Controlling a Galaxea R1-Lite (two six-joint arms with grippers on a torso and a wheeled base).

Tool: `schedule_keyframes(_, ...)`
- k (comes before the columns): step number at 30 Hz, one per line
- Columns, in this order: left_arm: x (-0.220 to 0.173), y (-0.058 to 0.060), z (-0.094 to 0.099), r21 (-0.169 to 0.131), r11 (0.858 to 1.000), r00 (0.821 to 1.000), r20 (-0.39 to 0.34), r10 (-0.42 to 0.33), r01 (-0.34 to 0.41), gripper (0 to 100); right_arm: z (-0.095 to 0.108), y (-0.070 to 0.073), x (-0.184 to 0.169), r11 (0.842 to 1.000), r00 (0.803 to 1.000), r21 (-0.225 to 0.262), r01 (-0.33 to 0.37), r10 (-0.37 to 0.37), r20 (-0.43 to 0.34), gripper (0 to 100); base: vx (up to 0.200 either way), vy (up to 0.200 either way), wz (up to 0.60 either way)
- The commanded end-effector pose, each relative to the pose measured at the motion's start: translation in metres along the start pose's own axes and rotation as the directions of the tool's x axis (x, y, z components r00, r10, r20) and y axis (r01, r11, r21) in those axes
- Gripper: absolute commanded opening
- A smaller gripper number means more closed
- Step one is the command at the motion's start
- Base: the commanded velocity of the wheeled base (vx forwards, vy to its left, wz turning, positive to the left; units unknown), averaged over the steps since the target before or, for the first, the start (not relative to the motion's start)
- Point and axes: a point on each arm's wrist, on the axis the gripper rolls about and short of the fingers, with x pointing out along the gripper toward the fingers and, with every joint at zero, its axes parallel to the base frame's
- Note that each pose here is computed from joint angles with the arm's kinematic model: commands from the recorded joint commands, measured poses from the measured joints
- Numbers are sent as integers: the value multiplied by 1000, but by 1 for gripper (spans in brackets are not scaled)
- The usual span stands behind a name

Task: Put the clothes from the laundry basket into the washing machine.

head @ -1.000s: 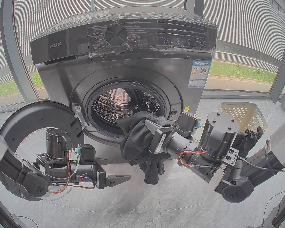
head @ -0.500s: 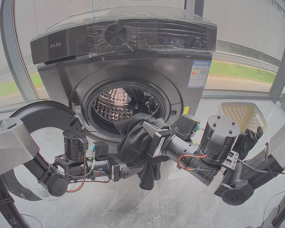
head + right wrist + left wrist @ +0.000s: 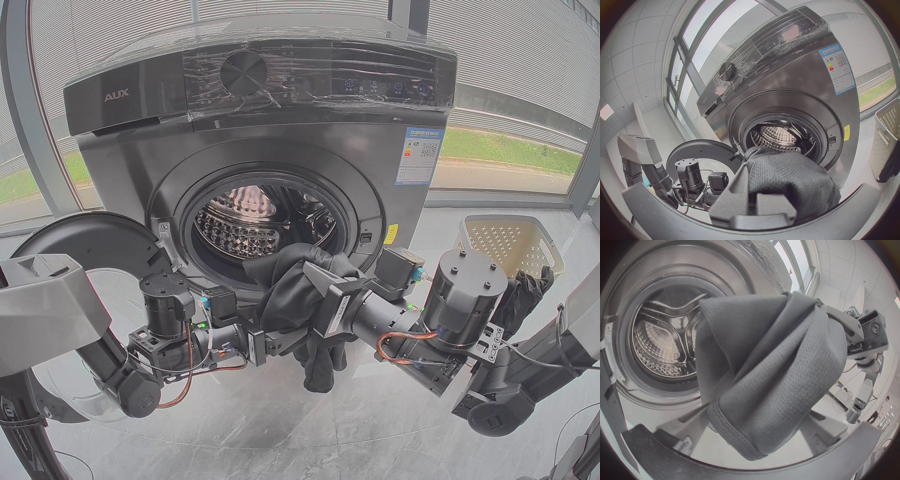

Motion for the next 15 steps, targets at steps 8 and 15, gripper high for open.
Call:
schedule_keyframes(8,1,-6,-3,9,1000,1000,18,-19,18,0,-1,-2,0,1000,1000,-1,5,-5,-2,0,0,0,0)
schedule_keyframes(15,-26,-29,-6,29,998,998,36,-60,58,0,-5,-10,0,1000,1000,-8,12,-12,-27,0,0,0,0)
